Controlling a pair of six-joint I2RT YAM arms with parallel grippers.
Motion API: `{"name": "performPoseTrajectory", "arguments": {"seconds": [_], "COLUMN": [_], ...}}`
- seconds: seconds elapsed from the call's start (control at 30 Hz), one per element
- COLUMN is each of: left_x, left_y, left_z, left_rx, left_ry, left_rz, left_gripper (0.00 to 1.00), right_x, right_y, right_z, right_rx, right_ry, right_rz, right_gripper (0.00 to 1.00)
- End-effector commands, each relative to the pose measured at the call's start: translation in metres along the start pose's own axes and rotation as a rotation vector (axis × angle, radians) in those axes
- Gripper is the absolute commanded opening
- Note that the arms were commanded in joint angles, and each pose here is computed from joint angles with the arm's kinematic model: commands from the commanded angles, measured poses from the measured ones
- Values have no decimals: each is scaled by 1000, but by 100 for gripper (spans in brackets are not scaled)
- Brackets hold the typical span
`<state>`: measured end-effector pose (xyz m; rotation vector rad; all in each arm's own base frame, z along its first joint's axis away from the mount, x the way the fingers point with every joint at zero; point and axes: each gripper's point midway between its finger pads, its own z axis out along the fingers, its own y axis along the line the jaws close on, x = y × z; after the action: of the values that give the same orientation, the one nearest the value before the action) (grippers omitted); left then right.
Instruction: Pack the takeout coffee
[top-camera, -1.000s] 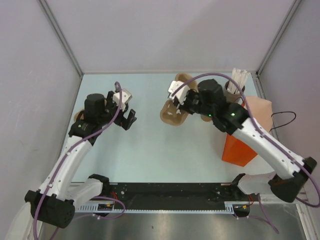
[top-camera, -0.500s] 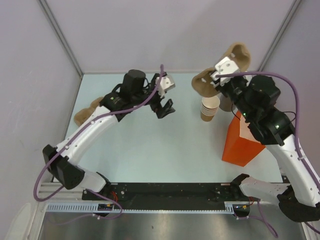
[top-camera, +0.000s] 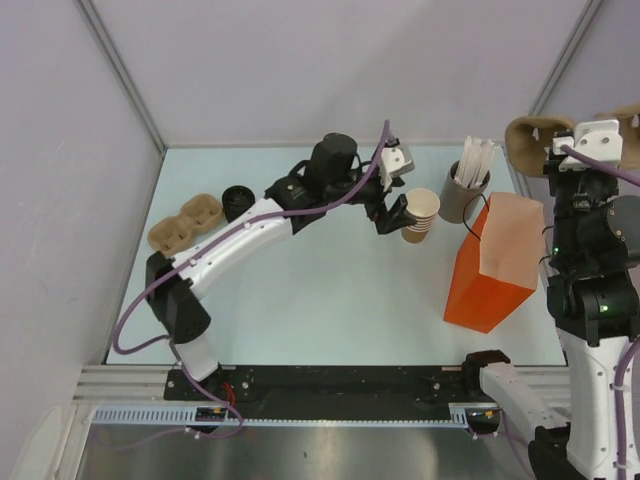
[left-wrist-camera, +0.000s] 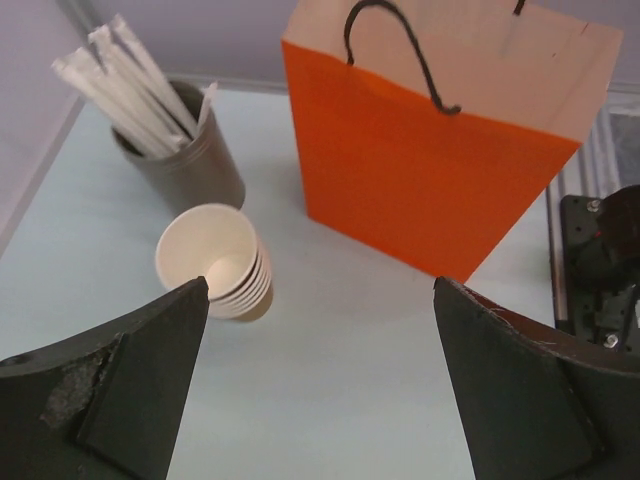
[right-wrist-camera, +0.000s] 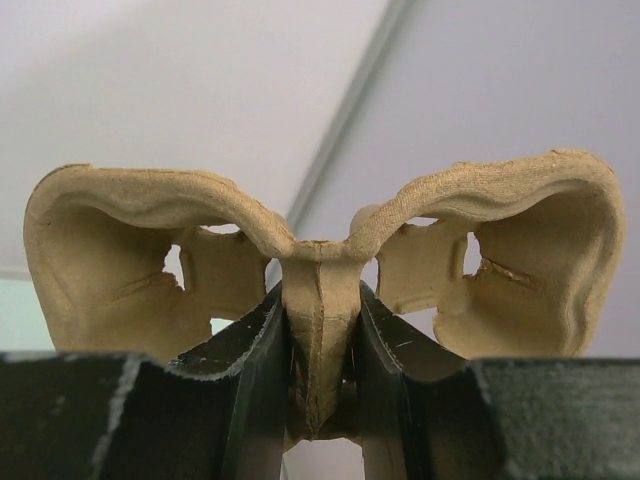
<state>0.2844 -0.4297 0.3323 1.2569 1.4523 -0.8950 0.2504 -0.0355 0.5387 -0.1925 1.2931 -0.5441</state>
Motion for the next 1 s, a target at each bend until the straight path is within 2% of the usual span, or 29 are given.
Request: {"name": "performPoseTrajectory", "arguments": {"seconds": [0.0,0.07,0.27,0.5,0.83,0.97], "left_x": [-47,-69,-81,-75,-70,-69], "left_y": [-19,-23,-40,-63,-62,-56], "left_z": [26,30,45,60,94,103], "left_rx": [142,195,346,393,367,341], "left_ry": [-135,-184,-219,-190,-191,-195], "left_rz": [-45,-50,-161,-156,-173,-161], "left_gripper": [99,99,100,99,99,92], "right_x": [9,13,19,23,23,20], "right_y": [-27,-32,-41,-40,-31,-27], "right_z": [-4,-8,-9,-7,-10,-11], "right_rx": [106,121,152,139,90,67], "right_ry": [8,19,35,40,40,28], "right_rz": [49,59,70,103,116,130], "right_gripper": [33,33,34,34,34,34]}}
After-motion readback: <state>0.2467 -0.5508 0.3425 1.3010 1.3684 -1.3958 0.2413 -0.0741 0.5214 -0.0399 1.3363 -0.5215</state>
